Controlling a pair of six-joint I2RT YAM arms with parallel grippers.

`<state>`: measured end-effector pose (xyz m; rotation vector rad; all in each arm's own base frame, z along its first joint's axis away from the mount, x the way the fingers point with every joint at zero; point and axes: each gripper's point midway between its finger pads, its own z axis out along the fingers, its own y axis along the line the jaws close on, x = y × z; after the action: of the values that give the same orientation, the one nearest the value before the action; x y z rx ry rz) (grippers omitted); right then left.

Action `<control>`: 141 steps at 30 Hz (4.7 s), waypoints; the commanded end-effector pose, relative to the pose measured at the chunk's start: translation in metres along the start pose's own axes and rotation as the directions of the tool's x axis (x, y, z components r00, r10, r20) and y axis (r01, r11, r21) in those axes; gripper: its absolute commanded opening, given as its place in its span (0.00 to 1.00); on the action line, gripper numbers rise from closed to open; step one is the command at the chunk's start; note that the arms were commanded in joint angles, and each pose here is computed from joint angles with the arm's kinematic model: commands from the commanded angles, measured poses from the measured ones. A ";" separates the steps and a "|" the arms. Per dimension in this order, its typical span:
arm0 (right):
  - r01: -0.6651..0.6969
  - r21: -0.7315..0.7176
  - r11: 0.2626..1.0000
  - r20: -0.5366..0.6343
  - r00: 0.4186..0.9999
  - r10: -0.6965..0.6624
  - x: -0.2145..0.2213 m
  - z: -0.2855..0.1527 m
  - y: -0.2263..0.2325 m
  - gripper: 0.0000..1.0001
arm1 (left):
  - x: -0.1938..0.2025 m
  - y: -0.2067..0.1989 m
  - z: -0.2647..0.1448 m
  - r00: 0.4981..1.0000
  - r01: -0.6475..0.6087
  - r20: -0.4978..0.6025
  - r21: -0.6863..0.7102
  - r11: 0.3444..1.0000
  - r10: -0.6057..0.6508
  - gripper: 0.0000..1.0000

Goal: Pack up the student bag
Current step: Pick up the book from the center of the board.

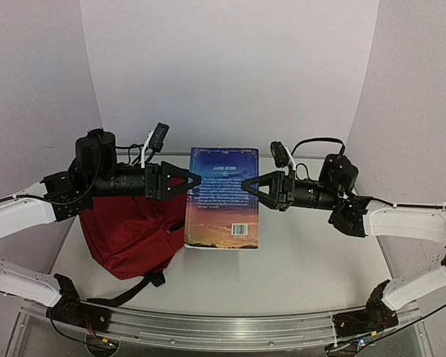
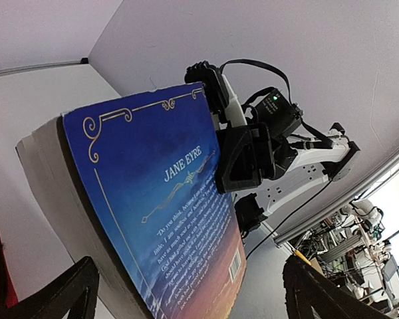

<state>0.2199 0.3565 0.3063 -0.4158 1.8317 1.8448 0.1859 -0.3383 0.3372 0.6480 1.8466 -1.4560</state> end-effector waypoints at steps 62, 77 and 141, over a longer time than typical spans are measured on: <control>0.347 0.086 0.934 -0.499 0.826 -0.262 0.045 -0.009 -0.010 0.98 | 0.060 -0.049 -0.001 0.889 0.181 -0.457 0.349 0.920 -0.001 0.00; 0.284 -0.088 0.955 -0.570 0.772 -0.282 0.064 0.019 -0.004 0.72 | 0.064 -0.067 0.000 0.850 0.247 -0.527 0.441 0.863 0.026 0.00; 0.091 0.728 0.680 0.129 0.955 -0.266 -0.075 -0.122 -0.095 0.00 | 0.055 0.341 -0.108 0.900 0.121 -0.027 -0.943 0.310 -0.434 0.02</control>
<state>0.3035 0.2142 0.1858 -0.0883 2.3550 0.7503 0.3792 -0.1330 0.1215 -0.2553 2.6359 -0.1041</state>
